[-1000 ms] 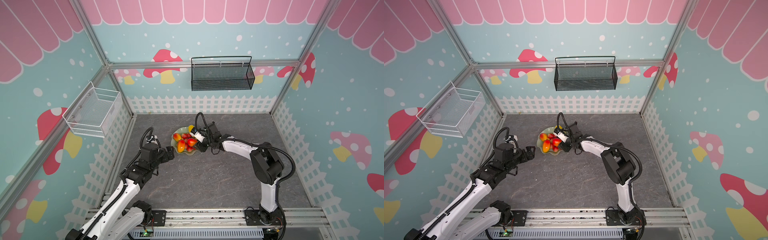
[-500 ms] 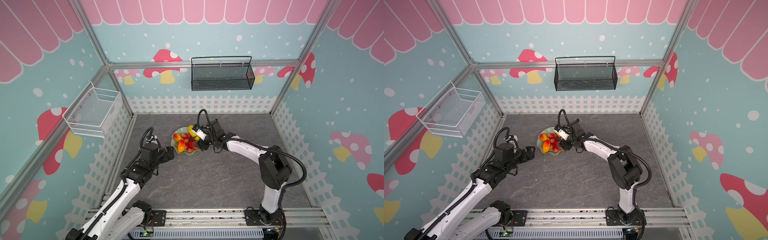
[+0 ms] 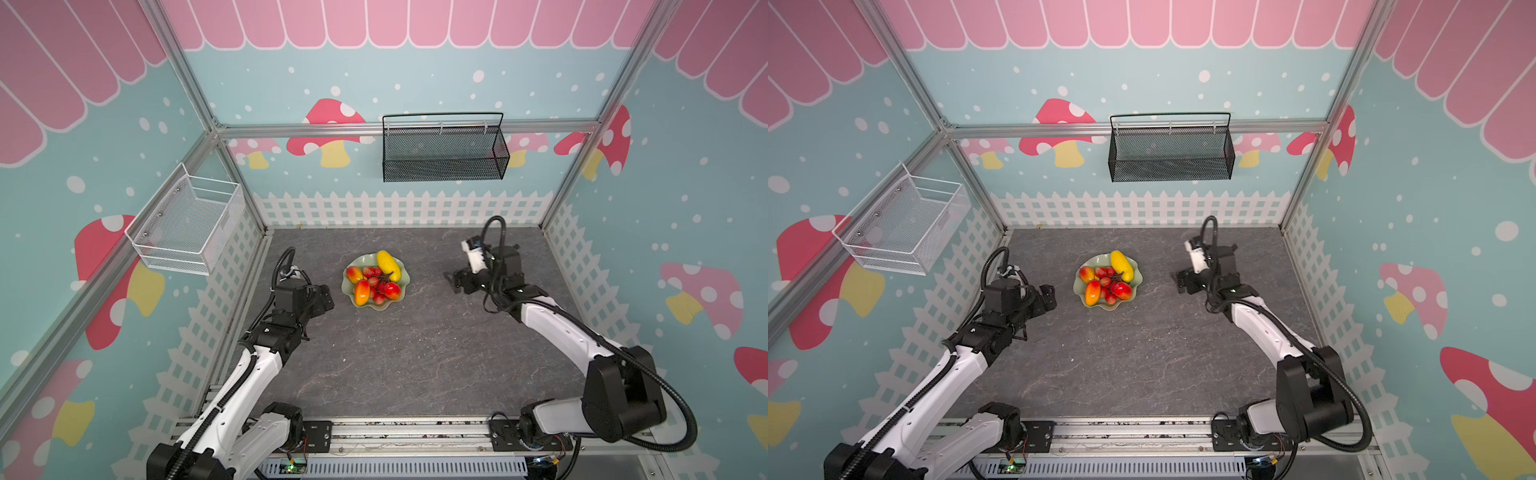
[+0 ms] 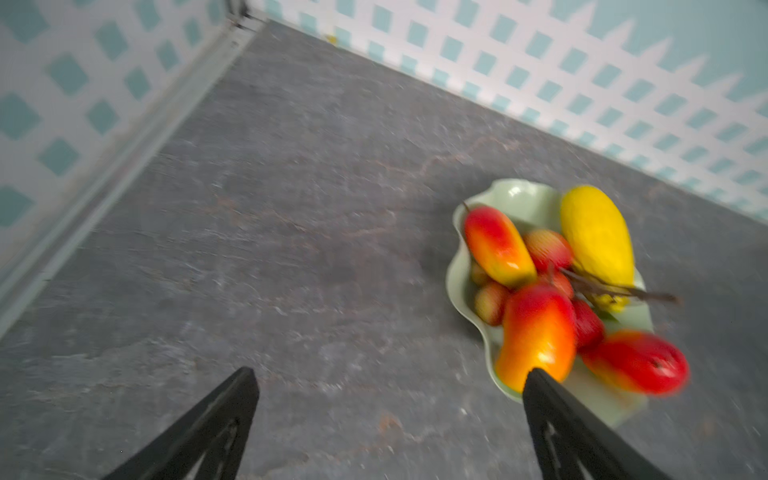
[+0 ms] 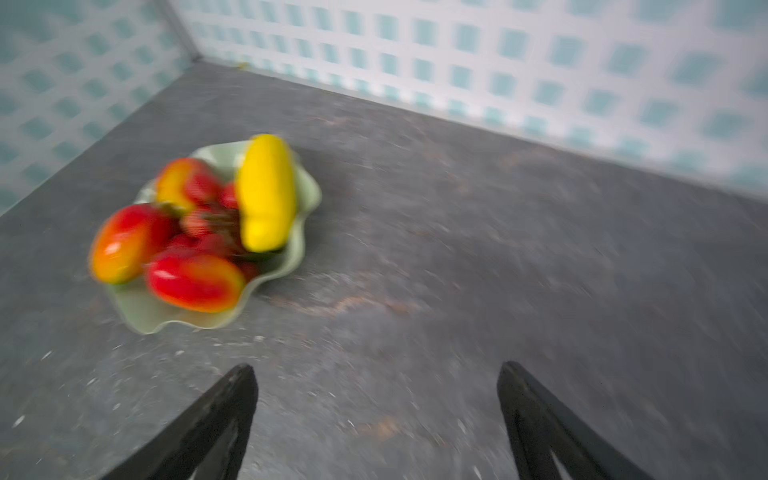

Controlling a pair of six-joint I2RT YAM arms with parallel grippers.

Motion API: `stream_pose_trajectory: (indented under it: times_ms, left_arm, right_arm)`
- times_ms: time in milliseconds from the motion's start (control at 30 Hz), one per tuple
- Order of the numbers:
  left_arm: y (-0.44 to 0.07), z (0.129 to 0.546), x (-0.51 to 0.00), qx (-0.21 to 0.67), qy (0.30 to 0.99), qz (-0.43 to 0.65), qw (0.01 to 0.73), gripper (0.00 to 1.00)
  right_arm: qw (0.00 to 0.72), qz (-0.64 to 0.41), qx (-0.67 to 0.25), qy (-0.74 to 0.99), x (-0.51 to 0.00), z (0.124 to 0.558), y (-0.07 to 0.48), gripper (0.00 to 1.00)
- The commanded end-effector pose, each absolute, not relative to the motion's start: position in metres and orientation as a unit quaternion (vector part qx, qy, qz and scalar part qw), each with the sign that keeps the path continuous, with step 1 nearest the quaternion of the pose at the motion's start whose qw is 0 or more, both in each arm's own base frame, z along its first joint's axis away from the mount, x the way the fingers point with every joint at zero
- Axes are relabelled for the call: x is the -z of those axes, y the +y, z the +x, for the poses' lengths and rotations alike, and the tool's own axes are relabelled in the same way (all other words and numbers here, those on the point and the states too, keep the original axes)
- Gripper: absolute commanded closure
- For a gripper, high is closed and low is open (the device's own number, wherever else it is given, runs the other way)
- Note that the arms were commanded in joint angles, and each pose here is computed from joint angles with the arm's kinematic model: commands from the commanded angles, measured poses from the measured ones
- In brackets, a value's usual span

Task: Place and organize the fake fruits in the fruit bowl

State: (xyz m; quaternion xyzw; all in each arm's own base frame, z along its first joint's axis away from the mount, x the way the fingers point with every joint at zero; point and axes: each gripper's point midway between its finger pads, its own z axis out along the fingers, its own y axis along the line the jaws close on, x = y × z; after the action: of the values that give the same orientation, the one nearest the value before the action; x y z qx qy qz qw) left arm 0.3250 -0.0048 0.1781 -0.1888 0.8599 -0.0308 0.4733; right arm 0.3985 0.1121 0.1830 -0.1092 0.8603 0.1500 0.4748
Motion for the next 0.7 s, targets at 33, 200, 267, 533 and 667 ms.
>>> stream_pose_trajectory:
  times_ms: [33,200,267,533,667]
  left_arm:
    - [0.053,0.328,-0.160,-0.062,0.793,-0.279,0.538,0.00]
    - [0.065,0.342,-0.168,-0.106,0.758,-0.263,0.588,0.00]
    - [0.065,0.347,-0.160,-0.114,0.743,-0.248,0.610,0.00]
    - [0.046,0.383,-0.133,-0.114,0.757,-0.160,0.623,0.00]
    - [0.032,0.389,-0.128,-0.096,0.748,-0.124,0.645,0.00]
  right_arm:
    - [0.533,0.078,-0.091,0.837,-0.183,0.393,0.021,0.01]
    - [0.565,0.113,0.005,0.817,-0.175,0.384,-0.023,0.02]
    - [0.576,0.117,0.037,0.808,-0.172,0.381,-0.034,0.02]
    - [0.624,0.066,0.106,0.772,-0.158,0.371,-0.043,0.02]
    - [0.645,0.050,0.107,0.755,-0.155,0.371,-0.040,0.02]
